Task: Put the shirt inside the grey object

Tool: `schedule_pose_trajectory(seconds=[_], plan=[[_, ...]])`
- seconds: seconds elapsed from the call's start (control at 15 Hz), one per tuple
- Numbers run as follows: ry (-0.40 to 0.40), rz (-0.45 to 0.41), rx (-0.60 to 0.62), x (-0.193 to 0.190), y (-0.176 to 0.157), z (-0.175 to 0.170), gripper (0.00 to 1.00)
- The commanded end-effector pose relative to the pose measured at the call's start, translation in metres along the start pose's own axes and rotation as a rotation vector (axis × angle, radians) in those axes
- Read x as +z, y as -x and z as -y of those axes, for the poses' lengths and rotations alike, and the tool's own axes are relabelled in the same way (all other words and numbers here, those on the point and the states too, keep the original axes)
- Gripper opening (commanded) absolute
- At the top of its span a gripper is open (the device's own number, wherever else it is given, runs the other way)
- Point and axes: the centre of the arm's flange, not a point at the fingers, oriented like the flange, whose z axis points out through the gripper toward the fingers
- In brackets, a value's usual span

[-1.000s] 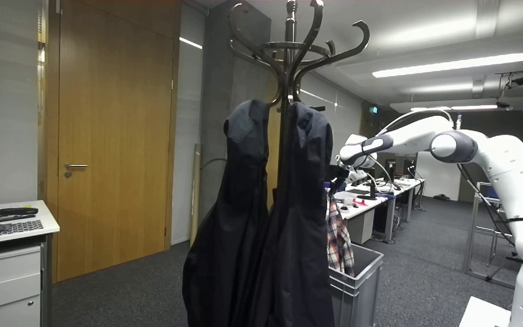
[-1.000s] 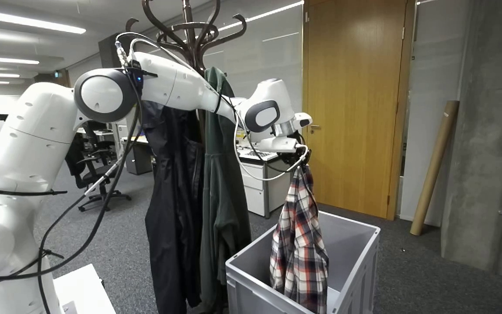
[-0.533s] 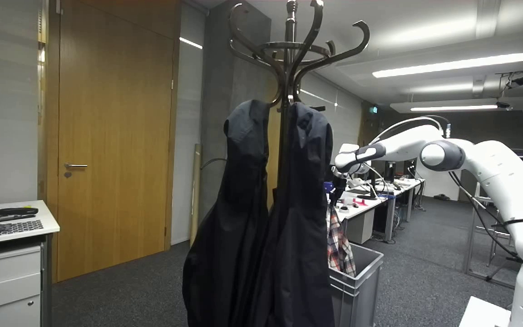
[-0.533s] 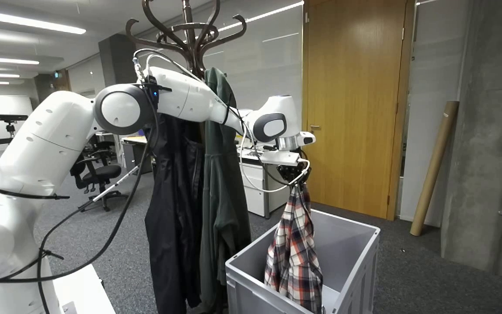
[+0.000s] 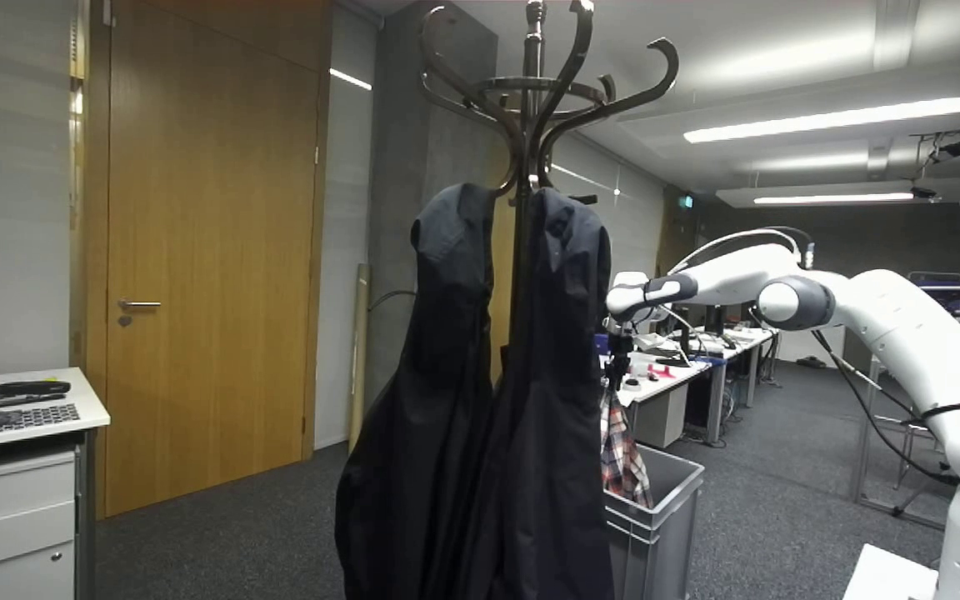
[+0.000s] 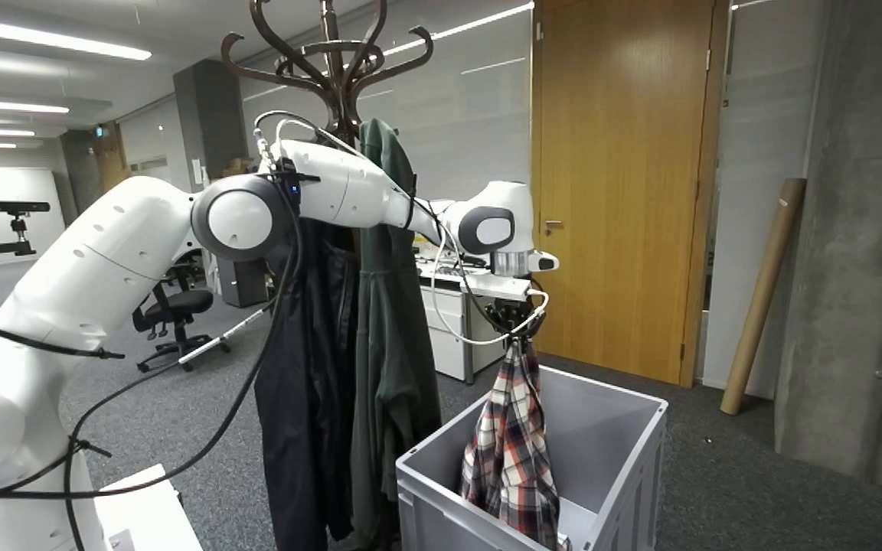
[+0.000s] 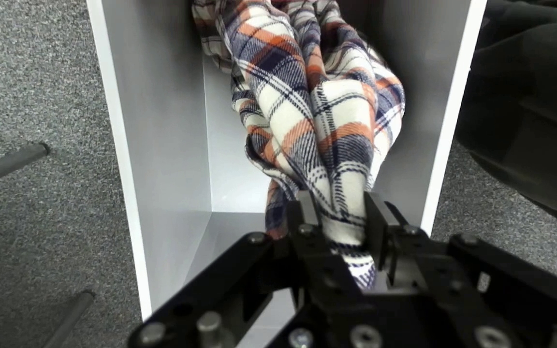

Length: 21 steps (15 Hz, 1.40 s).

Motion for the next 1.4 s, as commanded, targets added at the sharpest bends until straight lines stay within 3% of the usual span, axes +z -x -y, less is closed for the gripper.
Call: schedule_pose_trajectory(seconds=[0.0, 0.87, 1.33], plan=[[0.003, 0.083, 0.009, 0.003, -0.020, -0.011, 0.07], [-0.040, 0.349, -0.031, 0.057, -0.011, -0.005, 0.07], [-0.052, 0.441, -0.042, 0.081, -0.003, 0.001, 0.07]])
